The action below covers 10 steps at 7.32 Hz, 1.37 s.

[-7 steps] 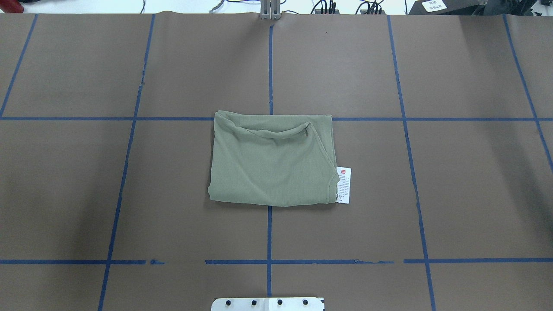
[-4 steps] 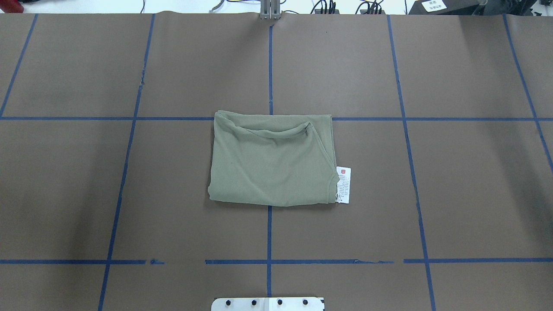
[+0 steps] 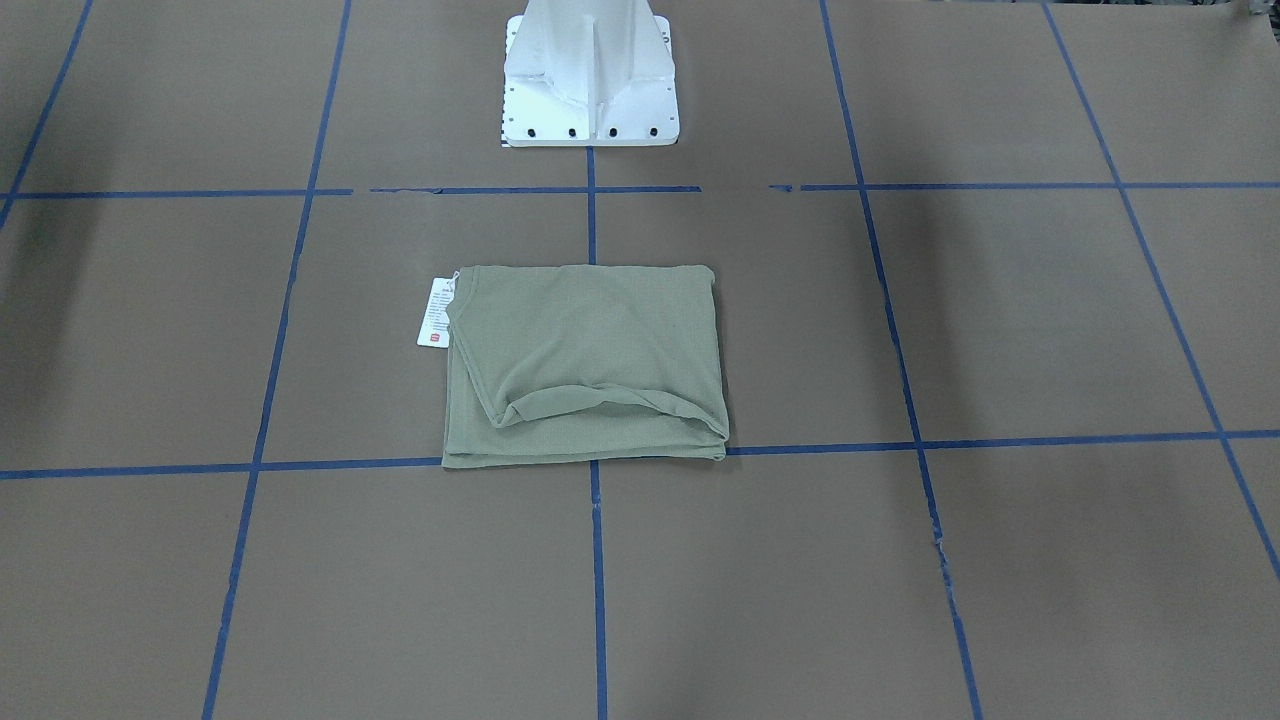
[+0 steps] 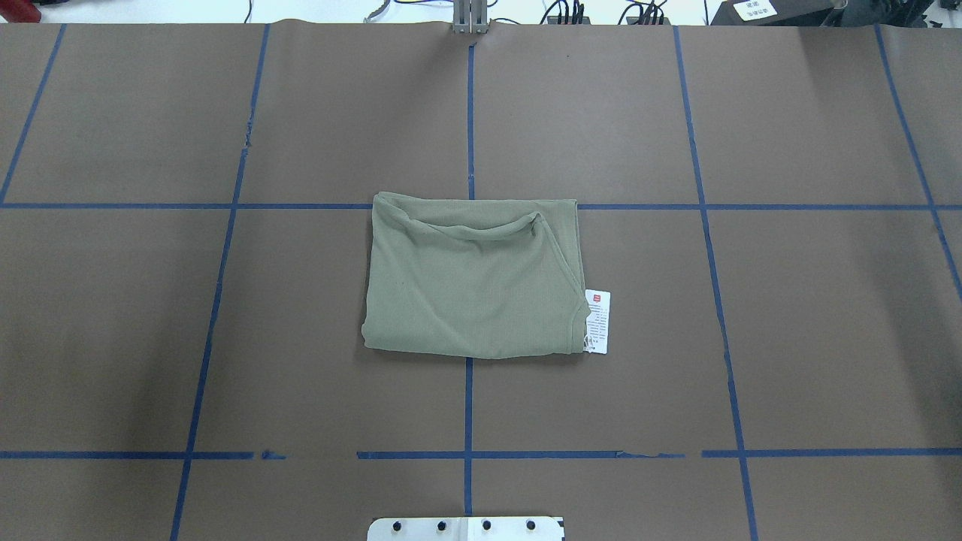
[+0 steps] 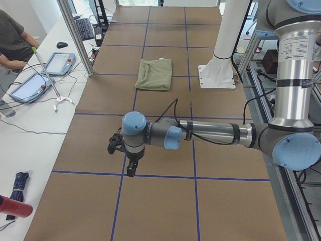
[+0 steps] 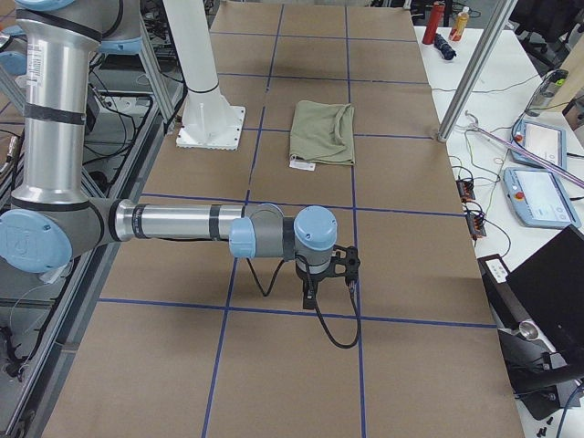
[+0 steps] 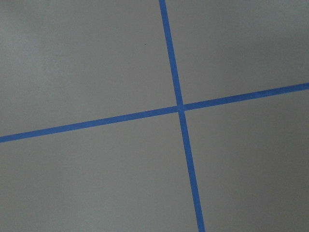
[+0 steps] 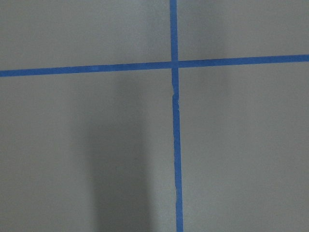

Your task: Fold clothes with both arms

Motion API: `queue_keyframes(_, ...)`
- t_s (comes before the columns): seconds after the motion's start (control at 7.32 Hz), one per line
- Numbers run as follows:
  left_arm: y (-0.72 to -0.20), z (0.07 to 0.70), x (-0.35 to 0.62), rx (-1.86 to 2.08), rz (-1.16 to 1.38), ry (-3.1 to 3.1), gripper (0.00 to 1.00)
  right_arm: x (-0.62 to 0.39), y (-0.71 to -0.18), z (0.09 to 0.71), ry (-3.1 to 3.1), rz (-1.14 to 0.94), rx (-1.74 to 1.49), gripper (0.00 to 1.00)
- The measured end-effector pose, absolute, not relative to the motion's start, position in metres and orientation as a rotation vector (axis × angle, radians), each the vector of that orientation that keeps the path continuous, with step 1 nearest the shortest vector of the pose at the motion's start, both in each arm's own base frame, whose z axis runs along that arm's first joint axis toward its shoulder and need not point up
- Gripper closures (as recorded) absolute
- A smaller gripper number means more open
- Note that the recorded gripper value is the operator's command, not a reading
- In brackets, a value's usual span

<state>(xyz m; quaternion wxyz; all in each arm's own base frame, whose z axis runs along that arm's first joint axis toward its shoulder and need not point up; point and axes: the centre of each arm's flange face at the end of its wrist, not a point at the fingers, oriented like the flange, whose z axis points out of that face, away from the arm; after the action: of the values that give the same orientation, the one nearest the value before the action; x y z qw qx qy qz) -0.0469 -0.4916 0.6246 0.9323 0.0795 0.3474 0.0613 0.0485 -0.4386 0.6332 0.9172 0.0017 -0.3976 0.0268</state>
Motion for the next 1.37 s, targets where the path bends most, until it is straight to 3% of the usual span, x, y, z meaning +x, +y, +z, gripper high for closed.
queue_keyframes(1.37,-0.489,0.628,-0.047,0.159,0.127,0.712,0.00,0.053,-0.454,0.618,-0.802,0.048,0.044,0.00)
